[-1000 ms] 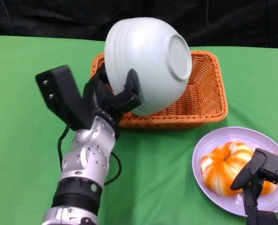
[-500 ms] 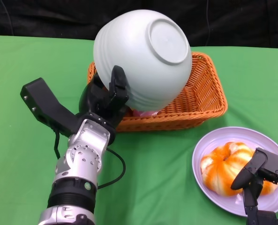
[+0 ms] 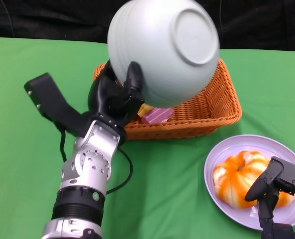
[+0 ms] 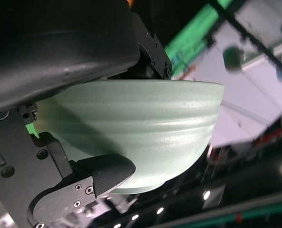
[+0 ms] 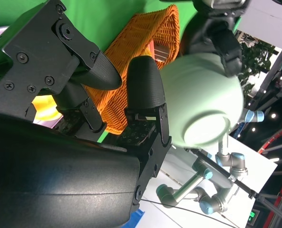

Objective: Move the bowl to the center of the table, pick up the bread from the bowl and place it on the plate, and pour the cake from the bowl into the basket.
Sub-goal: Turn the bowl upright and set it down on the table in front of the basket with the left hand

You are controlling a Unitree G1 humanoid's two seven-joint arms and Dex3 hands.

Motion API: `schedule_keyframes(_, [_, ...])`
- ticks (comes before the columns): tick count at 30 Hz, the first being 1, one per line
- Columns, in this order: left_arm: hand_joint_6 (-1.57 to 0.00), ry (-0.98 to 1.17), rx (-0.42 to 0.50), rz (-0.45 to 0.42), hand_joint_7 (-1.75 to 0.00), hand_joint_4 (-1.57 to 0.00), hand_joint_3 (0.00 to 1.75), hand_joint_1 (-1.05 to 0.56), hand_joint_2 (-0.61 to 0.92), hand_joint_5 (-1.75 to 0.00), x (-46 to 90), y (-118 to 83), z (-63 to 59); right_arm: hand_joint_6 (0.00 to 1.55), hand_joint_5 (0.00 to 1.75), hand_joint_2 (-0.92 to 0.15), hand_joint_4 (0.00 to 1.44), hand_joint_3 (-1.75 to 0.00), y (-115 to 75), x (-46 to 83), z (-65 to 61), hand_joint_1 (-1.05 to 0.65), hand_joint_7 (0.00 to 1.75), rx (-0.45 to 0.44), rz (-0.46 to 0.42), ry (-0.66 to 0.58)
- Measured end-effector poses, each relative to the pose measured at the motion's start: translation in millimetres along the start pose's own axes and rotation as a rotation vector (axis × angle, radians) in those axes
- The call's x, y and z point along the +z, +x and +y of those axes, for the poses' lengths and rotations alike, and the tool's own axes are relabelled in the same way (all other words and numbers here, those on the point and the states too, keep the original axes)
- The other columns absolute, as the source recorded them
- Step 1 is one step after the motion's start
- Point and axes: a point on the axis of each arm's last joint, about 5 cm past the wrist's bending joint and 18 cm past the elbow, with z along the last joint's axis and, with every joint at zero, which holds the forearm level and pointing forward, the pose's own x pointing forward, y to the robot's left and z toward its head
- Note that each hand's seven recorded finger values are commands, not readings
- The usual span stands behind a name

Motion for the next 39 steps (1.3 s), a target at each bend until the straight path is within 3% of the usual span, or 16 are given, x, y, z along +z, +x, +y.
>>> schedule_keyframes(5, [-0.88, 0.162, -0.056, -0.021, -1.75, -1.07, 1.66, -0.18, 0.33, -1.75, 5.7, -8.7, -4.7, 0.82, 1.75, -0.25, 0.96, -1.58, 0.2, 0.0, 0.0, -0.09, 1.52, 0.001, 0.000, 0.000])
schedule_keyframes(14, [-0.88, 0.493, -0.156, -0.044, -1.75, -1.09, 1.62, -0.23, 0.27, -1.75, 21.2, -34.5, 8.7, 0.82, 1.75, -0.24, 0.97, -1.59, -0.2, -0.1, -0.3, -0.09, 1.52, 0.001, 0.002, 0.000])
schedule_keyframes(23, [-0.87, 1.003, -0.335, -0.197, -1.75, -1.06, 1.63, -0.20, 0.28, -1.75, 35.7, -62.6, 13.8, 0.82, 1.75, -0.26, 0.96, -1.57, -0.4, -0.2, -0.5, -0.08, 1.50, 0.001, 0.003, -0.001])
schedule_keyframes(29, [-0.89, 1.259, -0.436, -0.271, -1.75, -1.08, 1.74, -0.18, 0.21, -1.75, 46.4, -82.5, 20.9, 0.82, 1.75, -0.26, 0.96, -1.56, -0.1, 0.3, -0.4, -0.08, 1.49, 0.001, 0.000, -0.001])
schedule_keyframes(34, [-0.83, 1.474, -0.554, -0.384, -1.75, -1.03, 1.72, -0.17, 0.19, -1.75, 54.1, -93.6, 22.3, 0.83, 1.75, -0.26, 0.97, -1.56, -0.1, 0.5, -0.4, -0.08, 1.49, 0.001, -0.001, -0.002])
schedule_keyframes(39, [-0.82, 1.677, -0.631, -0.425, -1.75, -1.04, 1.64, -0.19, 0.26, -1.75, 58.5, -107.7, 32.7, 0.83, 1.75, -0.26, 0.97, -1.56, -0.3, 0.5, -0.6, -0.08, 1.48, 0.000, 0.000, -0.001])
